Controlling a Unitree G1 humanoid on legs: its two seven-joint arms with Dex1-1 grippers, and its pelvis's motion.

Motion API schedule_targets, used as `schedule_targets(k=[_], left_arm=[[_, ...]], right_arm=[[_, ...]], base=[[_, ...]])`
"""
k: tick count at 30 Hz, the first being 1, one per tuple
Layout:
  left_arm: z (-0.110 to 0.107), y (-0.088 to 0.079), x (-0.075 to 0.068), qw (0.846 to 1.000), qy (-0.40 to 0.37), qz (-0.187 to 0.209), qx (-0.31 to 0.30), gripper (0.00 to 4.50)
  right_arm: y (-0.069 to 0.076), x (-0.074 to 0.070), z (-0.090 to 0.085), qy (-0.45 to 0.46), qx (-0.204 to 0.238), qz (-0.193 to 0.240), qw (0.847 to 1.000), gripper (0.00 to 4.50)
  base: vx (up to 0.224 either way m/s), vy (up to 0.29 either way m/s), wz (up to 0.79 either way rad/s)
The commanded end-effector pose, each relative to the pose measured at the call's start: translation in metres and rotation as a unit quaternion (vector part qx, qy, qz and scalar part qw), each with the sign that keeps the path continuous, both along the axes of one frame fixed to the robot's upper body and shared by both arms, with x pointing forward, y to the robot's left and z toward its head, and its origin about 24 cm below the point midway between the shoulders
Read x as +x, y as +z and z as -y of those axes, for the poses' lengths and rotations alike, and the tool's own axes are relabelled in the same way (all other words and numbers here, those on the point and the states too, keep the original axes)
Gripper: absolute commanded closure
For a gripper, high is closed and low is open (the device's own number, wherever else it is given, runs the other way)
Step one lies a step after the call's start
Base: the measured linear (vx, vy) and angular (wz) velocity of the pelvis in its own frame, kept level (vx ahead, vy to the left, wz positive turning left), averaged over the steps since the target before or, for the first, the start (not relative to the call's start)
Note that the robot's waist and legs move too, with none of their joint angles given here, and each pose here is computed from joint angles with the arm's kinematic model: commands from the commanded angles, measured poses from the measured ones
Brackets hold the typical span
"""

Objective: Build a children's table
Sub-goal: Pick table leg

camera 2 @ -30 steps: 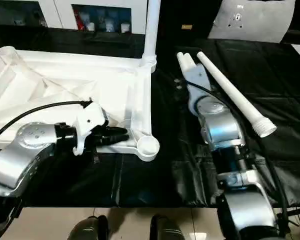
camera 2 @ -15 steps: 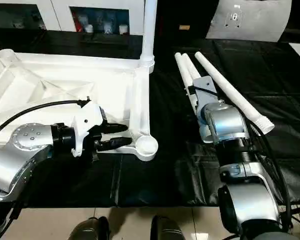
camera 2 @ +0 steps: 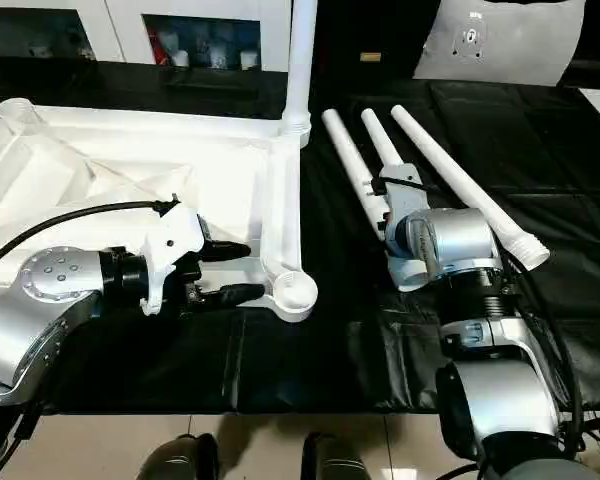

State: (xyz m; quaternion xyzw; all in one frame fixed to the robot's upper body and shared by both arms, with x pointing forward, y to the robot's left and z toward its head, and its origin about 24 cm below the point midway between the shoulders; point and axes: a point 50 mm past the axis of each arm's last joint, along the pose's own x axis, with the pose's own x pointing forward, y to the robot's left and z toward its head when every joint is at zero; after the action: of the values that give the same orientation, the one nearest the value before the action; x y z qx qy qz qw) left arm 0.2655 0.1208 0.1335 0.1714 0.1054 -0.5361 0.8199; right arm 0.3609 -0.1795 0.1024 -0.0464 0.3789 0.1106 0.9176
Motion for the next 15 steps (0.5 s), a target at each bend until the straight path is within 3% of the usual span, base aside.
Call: schedule_targets(k=[1, 11, 15], left_arm=[[0.0045, 0.002, -0.0018, 1.0, -0.011, 0.005, 0.003, 0.94], [0.0035, 0.003, 0.0012, 1.0, -0.006, 0.011, 0.006, 0.07], [0.0049, 0.0038, 0.0025, 1.0, -0.006, 0.014, 0.004, 0.0]], right_arm=[[-0.0107, -0.0059, -0.0015, 0.006, 0.008, -0.029, 1.0, 1.24], [-0.0144, -0.0086, -0.0005, 0.001, 0.02, -0.042, 0.999, 2.1], [-0.0118, -0.0081, 0.0012, -0.022, 0.048, -0.03, 0.998, 2.5]], base=[[0.0, 0.0, 0.0], [0.0, 0.0, 0.0], [0.0, 0.0, 0.0]])
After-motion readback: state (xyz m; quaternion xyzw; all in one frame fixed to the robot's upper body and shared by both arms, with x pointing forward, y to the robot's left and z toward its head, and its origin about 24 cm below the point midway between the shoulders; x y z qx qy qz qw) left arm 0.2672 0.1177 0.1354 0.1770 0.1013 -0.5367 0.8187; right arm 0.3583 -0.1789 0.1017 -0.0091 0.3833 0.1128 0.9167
